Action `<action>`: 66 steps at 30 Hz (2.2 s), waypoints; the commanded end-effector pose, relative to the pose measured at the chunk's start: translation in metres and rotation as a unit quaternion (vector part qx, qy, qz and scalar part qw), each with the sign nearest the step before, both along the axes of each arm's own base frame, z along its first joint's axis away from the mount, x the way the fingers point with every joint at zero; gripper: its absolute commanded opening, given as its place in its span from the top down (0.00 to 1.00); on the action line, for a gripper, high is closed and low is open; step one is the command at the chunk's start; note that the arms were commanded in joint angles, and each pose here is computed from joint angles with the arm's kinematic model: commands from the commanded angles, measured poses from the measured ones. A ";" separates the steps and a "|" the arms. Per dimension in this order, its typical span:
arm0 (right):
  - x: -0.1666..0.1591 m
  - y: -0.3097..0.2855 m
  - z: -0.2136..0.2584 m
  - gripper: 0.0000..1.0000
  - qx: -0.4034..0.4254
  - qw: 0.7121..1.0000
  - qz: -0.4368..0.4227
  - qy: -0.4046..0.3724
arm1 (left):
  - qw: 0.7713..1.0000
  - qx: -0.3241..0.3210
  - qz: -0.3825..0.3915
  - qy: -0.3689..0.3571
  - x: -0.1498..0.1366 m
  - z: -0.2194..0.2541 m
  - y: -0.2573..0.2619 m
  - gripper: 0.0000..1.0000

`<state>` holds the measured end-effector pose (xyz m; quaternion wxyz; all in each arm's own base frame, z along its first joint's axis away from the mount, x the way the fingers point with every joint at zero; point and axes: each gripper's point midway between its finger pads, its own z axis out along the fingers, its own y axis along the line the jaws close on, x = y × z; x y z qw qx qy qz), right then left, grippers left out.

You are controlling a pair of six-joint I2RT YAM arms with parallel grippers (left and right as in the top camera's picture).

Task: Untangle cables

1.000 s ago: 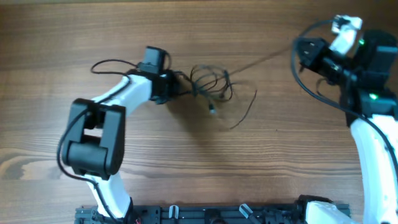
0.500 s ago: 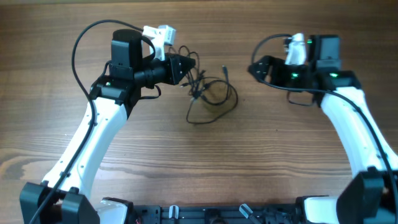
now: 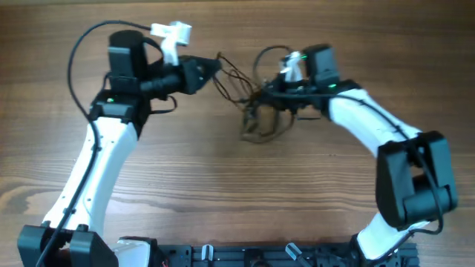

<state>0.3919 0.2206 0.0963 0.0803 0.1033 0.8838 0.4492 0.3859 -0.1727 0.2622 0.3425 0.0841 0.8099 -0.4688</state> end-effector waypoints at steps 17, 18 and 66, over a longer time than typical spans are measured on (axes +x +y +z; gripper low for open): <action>-0.027 -0.189 0.125 0.83 -0.206 0.950 -0.132 -0.195 | 0.990 -0.017 0.142 0.010 0.023 0.011 0.120 0.85; -0.036 -0.209 0.122 0.63 -0.253 0.937 -0.175 -0.168 | 0.990 -0.017 0.141 0.019 0.021 0.009 0.118 0.83; -0.035 -0.229 0.401 0.96 -0.159 0.798 -0.208 -0.543 | 0.928 0.152 0.098 0.327 -0.017 -0.239 -0.082 0.20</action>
